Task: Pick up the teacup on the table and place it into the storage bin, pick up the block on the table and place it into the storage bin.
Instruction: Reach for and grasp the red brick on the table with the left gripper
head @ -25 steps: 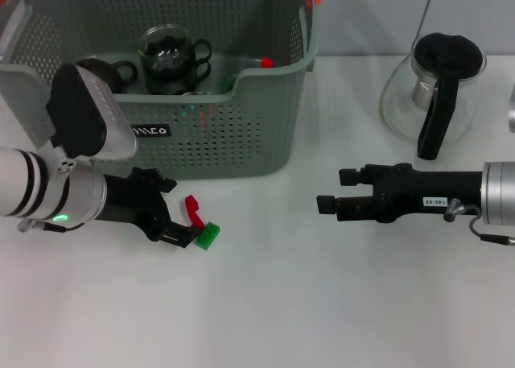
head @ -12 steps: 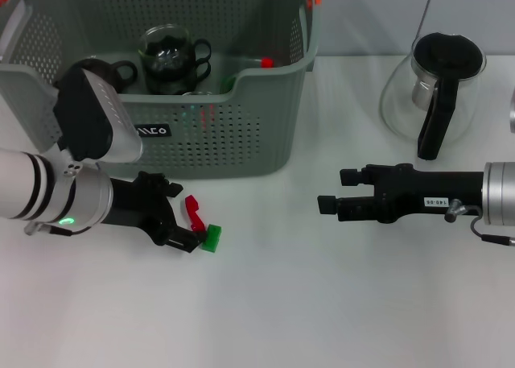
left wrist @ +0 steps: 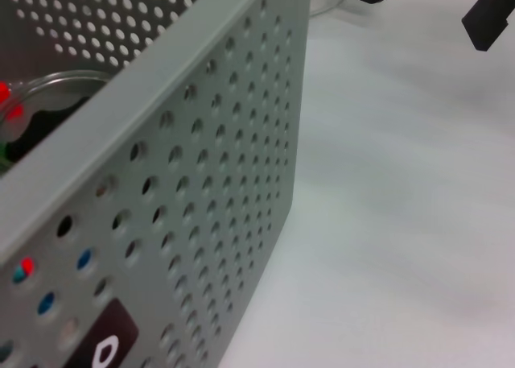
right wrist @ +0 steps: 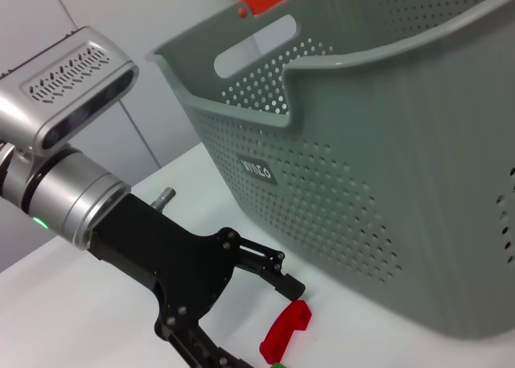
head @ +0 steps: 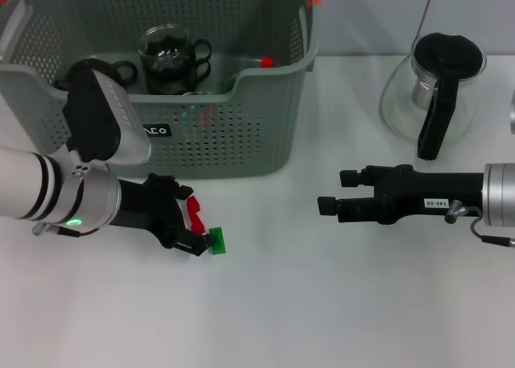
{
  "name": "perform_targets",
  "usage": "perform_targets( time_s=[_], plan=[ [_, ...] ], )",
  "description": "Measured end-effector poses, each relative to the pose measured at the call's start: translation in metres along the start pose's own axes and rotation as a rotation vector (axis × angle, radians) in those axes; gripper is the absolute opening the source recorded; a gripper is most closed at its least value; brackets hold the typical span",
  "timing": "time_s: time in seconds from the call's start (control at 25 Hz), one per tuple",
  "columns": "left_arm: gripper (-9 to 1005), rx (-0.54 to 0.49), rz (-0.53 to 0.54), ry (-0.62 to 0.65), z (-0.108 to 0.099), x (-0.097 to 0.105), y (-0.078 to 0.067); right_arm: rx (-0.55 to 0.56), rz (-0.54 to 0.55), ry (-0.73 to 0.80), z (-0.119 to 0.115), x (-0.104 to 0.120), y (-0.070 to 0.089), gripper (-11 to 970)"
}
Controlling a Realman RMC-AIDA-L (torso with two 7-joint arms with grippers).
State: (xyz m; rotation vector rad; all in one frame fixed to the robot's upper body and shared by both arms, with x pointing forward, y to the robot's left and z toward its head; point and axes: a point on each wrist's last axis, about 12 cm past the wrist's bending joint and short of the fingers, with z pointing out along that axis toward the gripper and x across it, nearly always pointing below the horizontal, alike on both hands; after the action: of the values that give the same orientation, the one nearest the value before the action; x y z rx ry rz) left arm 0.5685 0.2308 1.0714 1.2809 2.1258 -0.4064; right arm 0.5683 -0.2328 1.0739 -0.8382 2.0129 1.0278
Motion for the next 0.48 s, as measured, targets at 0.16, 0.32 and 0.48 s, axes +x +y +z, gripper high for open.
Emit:
perform_targets(
  time_s=[0.16,0.32,0.48],
  plan=[
    [947,-0.006,0.005,0.0,-0.0001,0.0,0.0008,0.0,0.0,0.0,0.0,0.0,0.0,882],
    [947,-0.013,0.034,0.0,-0.0008,0.0002,0.0021,0.001,-0.001,0.0,-0.0001,-0.0002,-0.0001,884],
    [946,-0.003,0.062,0.001,-0.001,0.0003,0.0012,0.001,-0.001,0.0,0.0,-0.0002,-0.0001,884]
  ],
)
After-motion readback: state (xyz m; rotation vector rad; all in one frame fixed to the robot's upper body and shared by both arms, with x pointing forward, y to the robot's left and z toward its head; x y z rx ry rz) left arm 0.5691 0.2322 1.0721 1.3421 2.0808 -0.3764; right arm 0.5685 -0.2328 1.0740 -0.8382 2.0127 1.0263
